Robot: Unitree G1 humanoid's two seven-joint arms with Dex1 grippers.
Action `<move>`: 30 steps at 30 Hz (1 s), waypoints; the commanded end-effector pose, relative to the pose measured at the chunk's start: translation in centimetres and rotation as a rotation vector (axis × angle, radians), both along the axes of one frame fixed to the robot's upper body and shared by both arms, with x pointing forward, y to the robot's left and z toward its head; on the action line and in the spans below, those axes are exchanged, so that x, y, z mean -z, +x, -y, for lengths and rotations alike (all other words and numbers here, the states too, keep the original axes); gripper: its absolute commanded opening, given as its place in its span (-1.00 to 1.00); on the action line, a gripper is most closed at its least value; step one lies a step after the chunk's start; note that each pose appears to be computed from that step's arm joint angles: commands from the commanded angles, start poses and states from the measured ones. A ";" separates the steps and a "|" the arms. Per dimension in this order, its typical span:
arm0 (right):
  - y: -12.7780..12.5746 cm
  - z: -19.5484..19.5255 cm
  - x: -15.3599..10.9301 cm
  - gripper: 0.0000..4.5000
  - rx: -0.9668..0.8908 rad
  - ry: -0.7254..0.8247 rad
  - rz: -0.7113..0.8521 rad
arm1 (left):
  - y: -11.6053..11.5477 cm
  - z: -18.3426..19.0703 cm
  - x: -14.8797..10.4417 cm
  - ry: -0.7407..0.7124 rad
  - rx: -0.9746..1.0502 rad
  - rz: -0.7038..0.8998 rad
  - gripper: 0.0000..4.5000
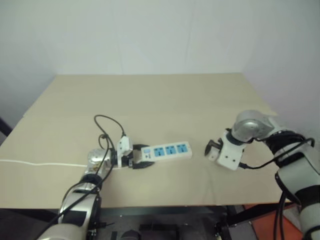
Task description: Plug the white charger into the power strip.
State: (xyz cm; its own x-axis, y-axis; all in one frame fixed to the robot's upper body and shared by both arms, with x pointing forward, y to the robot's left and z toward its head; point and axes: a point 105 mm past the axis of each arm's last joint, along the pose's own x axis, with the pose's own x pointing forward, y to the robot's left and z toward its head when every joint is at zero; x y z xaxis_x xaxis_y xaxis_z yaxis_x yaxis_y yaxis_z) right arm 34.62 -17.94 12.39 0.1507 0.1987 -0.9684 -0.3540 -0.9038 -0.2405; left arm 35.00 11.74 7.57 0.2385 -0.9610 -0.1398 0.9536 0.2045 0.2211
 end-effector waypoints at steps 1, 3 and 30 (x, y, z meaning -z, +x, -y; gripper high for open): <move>0.5 -0.7 -1.0 1.00 -0.040 0.019 0.052 | -0.4 -0.1 1.3 0.044 0.005 -0.043 0.46; 0.6 -0.9 -0.9 1.00 -0.064 0.013 0.065 | -0.4 0.0 1.3 0.044 0.006 -0.043 0.46; 1.8 -0.4 -2.4 -0.49 -0.032 0.123 0.158 | -0.3 0.3 1.0 0.056 0.030 -0.038 0.46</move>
